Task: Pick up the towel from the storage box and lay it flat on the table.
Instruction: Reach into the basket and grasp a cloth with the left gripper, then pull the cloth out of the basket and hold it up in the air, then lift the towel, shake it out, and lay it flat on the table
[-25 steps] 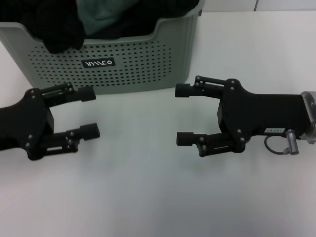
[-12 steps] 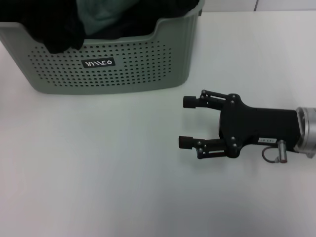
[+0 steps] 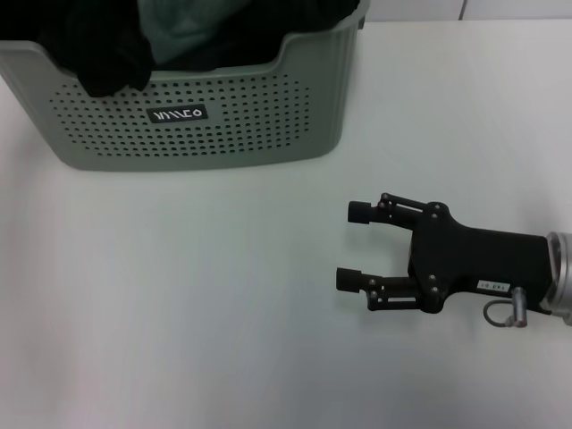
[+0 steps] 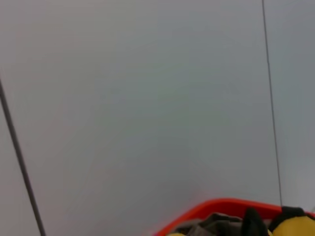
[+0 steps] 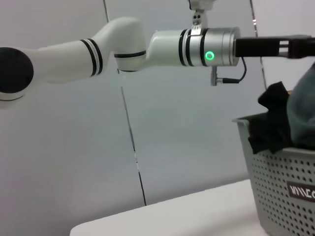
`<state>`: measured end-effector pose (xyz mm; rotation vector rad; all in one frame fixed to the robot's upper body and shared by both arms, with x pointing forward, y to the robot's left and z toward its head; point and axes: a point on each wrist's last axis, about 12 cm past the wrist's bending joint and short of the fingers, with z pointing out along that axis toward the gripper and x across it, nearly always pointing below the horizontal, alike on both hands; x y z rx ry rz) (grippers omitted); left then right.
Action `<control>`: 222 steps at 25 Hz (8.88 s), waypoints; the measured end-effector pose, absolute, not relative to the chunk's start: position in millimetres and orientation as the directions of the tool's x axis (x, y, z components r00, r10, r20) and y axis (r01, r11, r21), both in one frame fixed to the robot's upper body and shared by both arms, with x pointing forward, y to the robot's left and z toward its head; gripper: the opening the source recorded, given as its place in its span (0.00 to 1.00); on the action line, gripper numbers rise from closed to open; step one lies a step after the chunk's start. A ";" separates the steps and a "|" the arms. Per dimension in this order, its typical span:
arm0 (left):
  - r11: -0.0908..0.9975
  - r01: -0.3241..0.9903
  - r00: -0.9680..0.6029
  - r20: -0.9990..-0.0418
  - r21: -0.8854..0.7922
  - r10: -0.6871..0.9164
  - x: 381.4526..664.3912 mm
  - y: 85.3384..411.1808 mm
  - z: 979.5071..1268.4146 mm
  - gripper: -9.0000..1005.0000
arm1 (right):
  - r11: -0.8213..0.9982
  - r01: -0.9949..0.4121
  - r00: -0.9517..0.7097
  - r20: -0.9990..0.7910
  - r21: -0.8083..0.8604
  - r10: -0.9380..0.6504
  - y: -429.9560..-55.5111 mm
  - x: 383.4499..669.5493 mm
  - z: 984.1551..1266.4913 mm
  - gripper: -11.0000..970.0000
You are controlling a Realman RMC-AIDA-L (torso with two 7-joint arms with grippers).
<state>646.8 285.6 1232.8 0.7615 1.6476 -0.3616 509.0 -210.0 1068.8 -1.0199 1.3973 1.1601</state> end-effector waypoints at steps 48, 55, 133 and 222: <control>0.394 0.899 0.342 -0.869 0.192 -0.356 526.6 333.7 1236.2 0.02 | 0.319 -0.938 -0.116 -0.989 0.139 0.090 -229.2 505.7 1063.5 0.76; 0.318 0.904 0.386 -0.867 0.287 -0.316 491.3 339.3 1196.7 0.01 | 0.353 -0.932 -0.045 -0.994 0.078 0.100 -237.8 512.2 1071.1 0.75; 0.136 0.969 0.237 -0.938 0.208 -0.253 490.8 311.9 1163.8 0.01 | -0.115 -0.942 0.336 -0.896 -0.316 -0.288 -100.6 572.2 1105.4 0.25; 0.653 0.721 -0.345 -0.937 -0.233 0.047 503.4 338.6 1060.6 0.01 | 0.424 -0.889 0.018 -0.939 -0.172 -0.344 -179.5 568.6 1107.0 0.01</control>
